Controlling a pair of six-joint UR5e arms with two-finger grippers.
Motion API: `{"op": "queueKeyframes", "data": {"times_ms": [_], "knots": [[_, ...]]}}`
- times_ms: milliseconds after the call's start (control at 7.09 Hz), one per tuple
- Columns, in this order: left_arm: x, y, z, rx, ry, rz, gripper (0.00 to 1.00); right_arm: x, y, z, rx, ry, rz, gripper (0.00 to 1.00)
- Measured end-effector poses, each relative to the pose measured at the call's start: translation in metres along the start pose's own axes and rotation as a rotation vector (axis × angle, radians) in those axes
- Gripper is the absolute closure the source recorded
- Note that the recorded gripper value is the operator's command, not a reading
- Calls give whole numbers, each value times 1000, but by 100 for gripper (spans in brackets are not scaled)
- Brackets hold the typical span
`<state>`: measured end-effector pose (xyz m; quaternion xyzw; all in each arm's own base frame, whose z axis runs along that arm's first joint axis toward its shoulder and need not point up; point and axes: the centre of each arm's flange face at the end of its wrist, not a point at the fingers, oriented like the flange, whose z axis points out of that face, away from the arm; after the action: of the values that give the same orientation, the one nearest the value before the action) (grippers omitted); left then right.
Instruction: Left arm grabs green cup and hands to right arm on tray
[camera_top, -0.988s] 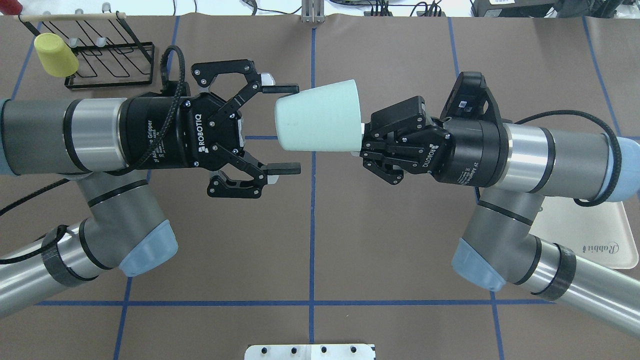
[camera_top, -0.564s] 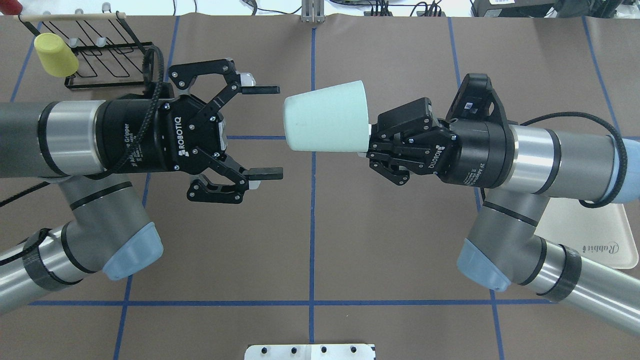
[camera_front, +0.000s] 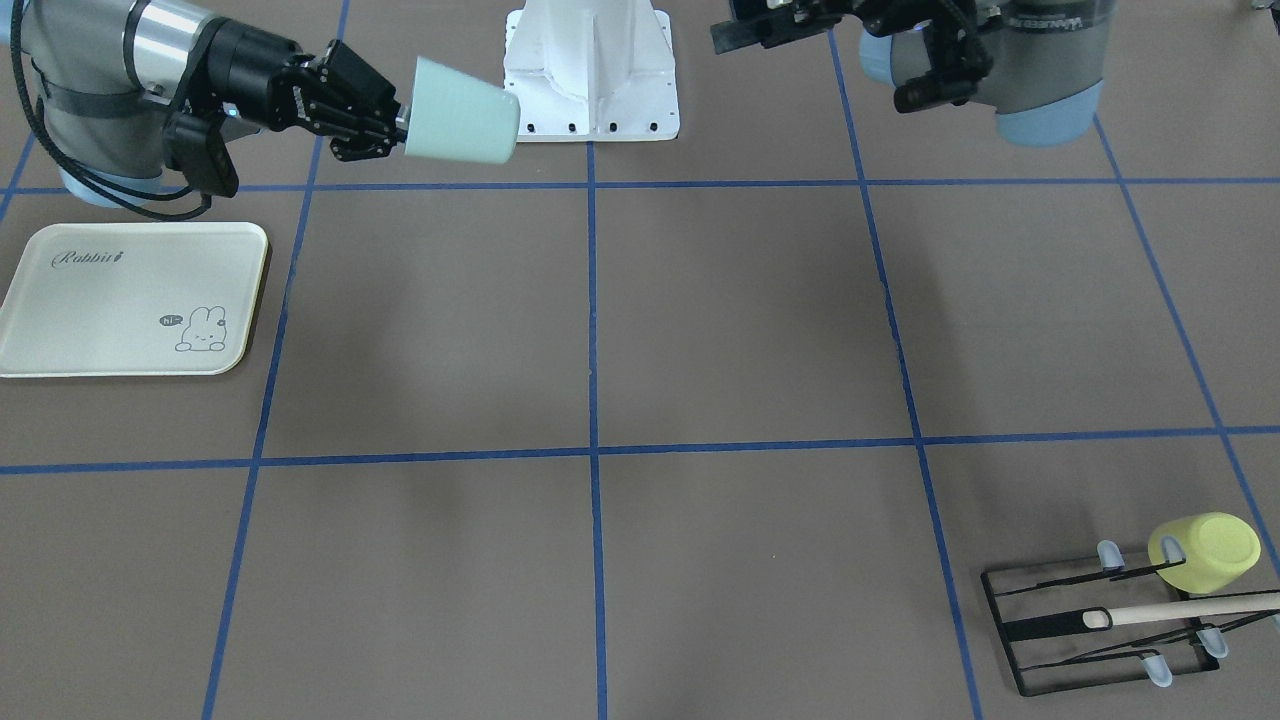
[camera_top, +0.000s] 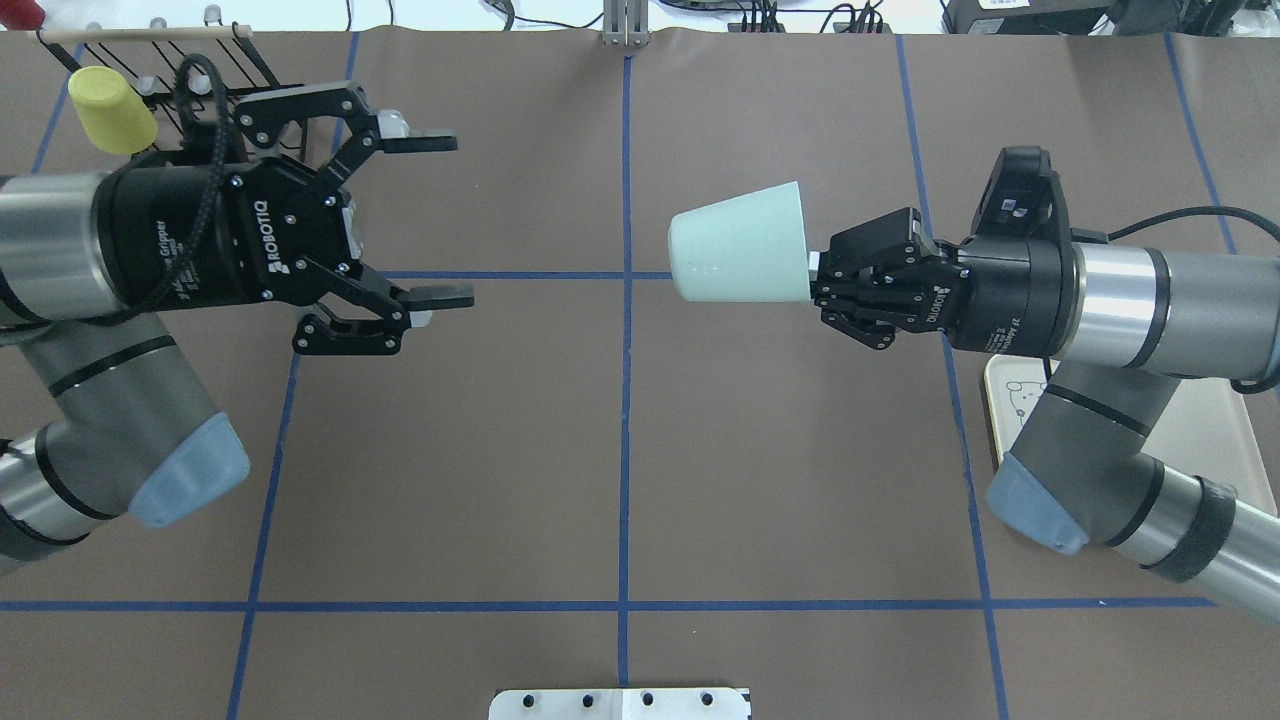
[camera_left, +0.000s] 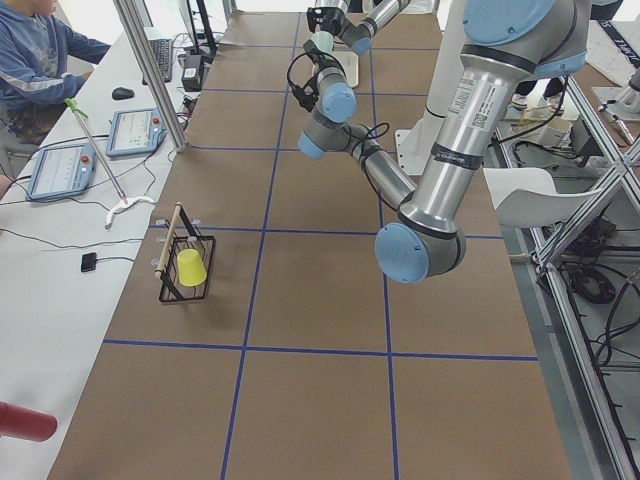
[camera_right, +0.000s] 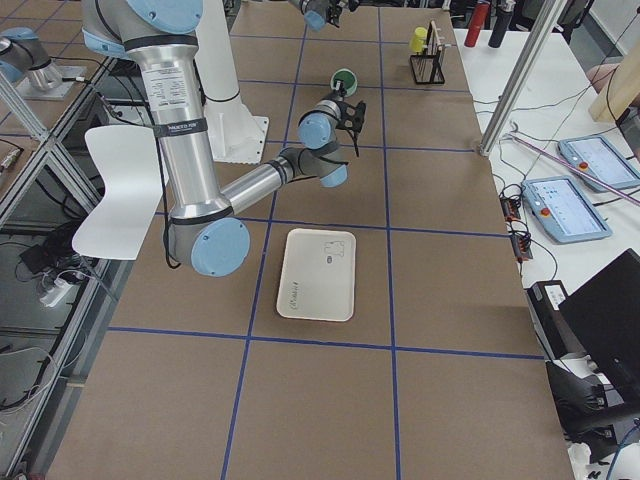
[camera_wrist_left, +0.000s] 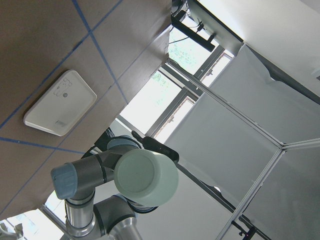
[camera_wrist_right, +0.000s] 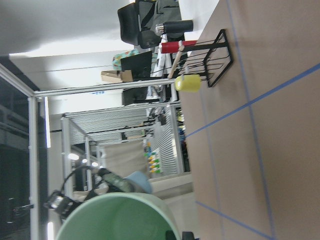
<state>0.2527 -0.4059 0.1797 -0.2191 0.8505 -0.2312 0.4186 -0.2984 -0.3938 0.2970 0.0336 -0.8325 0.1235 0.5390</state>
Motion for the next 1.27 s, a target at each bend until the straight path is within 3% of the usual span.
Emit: {"op": "queueKeyframes", "data": {"times_ms": [423, 706, 988, 1270], "knots": [[33, -33, -41, 161, -155, 69, 0, 64, -55, -98, 87, 353, -120, 100], [45, -55, -70, 278, -234, 187, 0, 90, -89, -163, 151, 569, -202, 100], [60, -85, -127, 394, -370, 348, 0, 131, -99, -226, 121, 795, -336, 100], [63, -107, -177, 472, -496, 462, 0, 154, -105, -251, 38, 974, -331, 100]]}}
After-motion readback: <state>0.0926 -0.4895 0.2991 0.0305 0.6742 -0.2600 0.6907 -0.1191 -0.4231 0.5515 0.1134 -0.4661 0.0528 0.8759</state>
